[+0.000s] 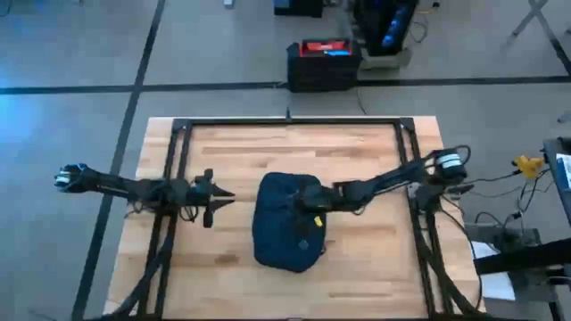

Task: Unpack backpack
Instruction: Open the dark blue backpack

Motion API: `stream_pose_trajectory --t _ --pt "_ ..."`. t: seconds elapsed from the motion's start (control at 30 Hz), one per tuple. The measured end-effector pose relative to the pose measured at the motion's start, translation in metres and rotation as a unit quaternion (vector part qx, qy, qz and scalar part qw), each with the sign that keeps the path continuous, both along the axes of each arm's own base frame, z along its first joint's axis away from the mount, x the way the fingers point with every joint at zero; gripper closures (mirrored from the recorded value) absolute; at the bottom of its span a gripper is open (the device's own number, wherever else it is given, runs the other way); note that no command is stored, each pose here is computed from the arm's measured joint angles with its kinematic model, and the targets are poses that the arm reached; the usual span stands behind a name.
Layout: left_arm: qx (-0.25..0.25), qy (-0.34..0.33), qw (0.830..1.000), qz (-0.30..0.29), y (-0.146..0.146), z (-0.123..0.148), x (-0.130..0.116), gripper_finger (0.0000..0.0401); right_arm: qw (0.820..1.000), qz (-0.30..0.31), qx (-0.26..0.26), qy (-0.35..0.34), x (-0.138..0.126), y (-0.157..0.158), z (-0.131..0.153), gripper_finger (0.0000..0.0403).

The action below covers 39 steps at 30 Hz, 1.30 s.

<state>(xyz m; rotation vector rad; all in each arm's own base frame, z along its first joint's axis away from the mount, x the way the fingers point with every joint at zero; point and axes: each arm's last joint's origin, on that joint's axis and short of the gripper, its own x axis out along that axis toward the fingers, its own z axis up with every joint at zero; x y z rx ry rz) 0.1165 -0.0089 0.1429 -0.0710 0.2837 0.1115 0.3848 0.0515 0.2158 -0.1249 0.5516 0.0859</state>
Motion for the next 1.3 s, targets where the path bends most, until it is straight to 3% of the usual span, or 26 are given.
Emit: stream_pose_trajectory --t 0.2,0.3,0.47,0.63,0.8,0.93,1.0,1.3 --pt "0.0 0.0 1.0 0.0 0.0 0.0 0.0 0.0324 0.989 -0.042 0.024 0.141 -0.009 0.008 -0.003 0.0394" --pt "0.0 0.0 1.0 0.0 0.0 0.0 0.0 0.0324 0.98 -0.081 -0.014 0.181 -0.026 0.021 -0.002 0.0395" --pt "0.0 0.002 1.0 0.0 0.0 0.0 0.0 0.0324 0.956 -0.19 -0.124 0.188 -0.051 0.047 -0.005 0.0394" --pt "0.002 0.002 1.0 0.0 0.0 0.0 0.0 0.0324 0.944 -0.246 -0.145 0.166 -0.079 0.078 -0.001 0.0394" --pt "0.004 -0.015 1.0 -0.002 0.0 0.003 0.001 0.0324 0.956 -0.212 -0.142 0.146 -0.128 0.113 0.027 0.0394" --pt "-0.088 -0.028 0.996 -0.007 -0.002 0.004 0.002 0.0324 0.962 -0.174 -0.146 0.149 -0.16 0.131 0.038 0.0393" --pt "-0.11 -0.039 0.993 -0.011 -0.002 0.006 0.002 0.0324 0.963 -0.15 -0.155 0.164 -0.168 0.135 0.038 0.0383" --pt "-0.123 -0.088 0.987 -0.05 -0.005 0.017 0.005 0.0324 0.941 -0.07 -0.205 0.261 -0.165 0.143 0.005 0.0233"
